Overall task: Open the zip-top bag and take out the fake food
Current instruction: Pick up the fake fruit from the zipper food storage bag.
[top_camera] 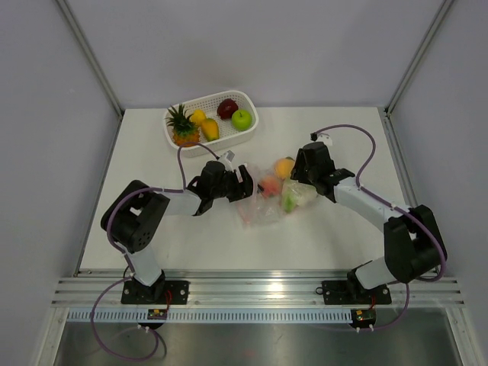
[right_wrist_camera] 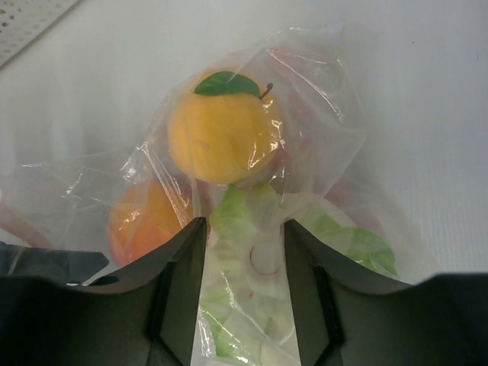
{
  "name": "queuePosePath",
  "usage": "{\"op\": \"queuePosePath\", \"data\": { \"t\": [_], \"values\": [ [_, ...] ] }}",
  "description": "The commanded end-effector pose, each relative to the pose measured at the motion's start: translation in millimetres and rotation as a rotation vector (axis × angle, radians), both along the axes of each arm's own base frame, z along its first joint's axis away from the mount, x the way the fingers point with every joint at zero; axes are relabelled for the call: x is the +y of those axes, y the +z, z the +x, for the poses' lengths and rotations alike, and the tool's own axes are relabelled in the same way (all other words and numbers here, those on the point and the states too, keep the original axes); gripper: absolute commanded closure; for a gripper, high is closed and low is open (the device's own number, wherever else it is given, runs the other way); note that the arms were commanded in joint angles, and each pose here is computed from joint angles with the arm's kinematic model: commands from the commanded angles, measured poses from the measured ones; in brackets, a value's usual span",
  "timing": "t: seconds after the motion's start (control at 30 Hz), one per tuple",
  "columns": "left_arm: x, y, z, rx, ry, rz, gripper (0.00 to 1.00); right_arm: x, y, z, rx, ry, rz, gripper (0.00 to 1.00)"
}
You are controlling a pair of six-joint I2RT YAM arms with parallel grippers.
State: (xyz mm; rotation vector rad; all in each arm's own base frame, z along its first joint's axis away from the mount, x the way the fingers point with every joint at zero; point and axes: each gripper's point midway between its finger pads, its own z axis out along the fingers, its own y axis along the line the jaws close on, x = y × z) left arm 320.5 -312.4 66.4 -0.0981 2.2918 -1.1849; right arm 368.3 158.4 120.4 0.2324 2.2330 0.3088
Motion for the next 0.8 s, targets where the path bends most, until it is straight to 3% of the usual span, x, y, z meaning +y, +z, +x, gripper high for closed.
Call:
{"op": "queuePosePath", "data": {
  "t": [0.0,0.17,0.77],
  "values": [
    [-8,15,12,-0.065,-0.014,-0.026,0.23,6,-4,11,0.012,0.011,-0.027,0.5],
    [-7,17,13,-0.074,-0.007,-0.019,0.21,26,-16,6,0.048,0.075,0.024,0.65],
    [-2,28,21,-0.143,0.021,-0.017,0.17,93,-51,-4,0.122,0.23,-0.012,0.68]
  ]
}}
